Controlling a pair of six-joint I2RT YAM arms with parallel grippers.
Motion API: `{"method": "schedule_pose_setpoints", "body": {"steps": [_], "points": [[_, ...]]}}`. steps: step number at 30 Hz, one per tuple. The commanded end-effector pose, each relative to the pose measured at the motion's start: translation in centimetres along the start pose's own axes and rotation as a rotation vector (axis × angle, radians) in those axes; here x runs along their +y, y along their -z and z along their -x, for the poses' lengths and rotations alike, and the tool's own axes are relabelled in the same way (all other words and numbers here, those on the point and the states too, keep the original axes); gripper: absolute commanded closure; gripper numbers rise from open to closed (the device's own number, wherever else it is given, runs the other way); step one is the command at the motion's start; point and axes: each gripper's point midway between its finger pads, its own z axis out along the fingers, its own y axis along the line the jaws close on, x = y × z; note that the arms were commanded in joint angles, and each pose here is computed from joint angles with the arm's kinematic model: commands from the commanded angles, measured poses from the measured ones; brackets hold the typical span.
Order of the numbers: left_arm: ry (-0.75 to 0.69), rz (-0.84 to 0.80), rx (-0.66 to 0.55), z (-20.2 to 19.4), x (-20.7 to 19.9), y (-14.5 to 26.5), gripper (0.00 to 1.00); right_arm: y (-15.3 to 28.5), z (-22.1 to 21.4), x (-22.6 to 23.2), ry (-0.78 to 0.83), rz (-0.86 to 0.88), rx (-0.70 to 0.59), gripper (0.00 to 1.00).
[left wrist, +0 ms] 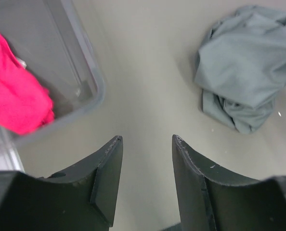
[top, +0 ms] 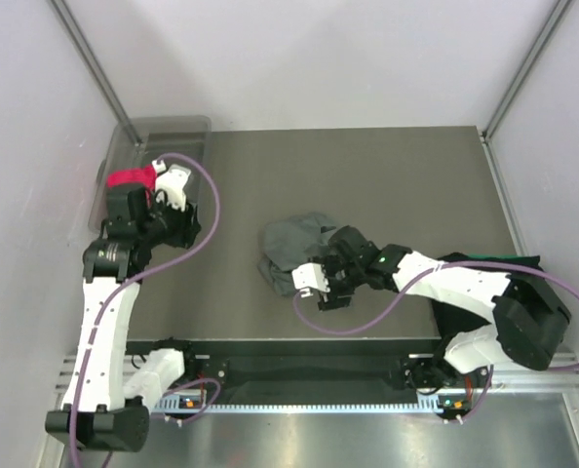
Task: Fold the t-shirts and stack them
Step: Flatten the tshirt out
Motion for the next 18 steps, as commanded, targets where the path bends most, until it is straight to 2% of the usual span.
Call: {"method": "schedule_pose_setpoints", "body": {"steps": [1,5,9,14,18], "points": [[0.044,-0.024,0.003,-2.2,-0.1,-0.1,0.5,-1.9,4.2,-2.1,0.12,-0.078,-0.105,0.28],[0.086,-0.02,0.001,-3.5,-0.3,0.4,0.5,-4.0,5.2,-2.2,0.162,-0.089,-0.107,0.3],[0.113,-0.018,-0.024,-3.9,-0.5,1.1,0.5,-6.2,5.1,-2.9,0.158,-0.069,-0.085,0.39],[0.119,-0.009,-0.019,-4.8,-0.6,1.3,0.5,-8.1,4.6,-4.0,0.151,-0.088,-0.071,0.41],[0.127,-0.01,-0.023,-4.9,-0.7,1.3,0.5,-9.2,4.0,-5.1,0.123,-0.091,-0.041,0.5]]}}
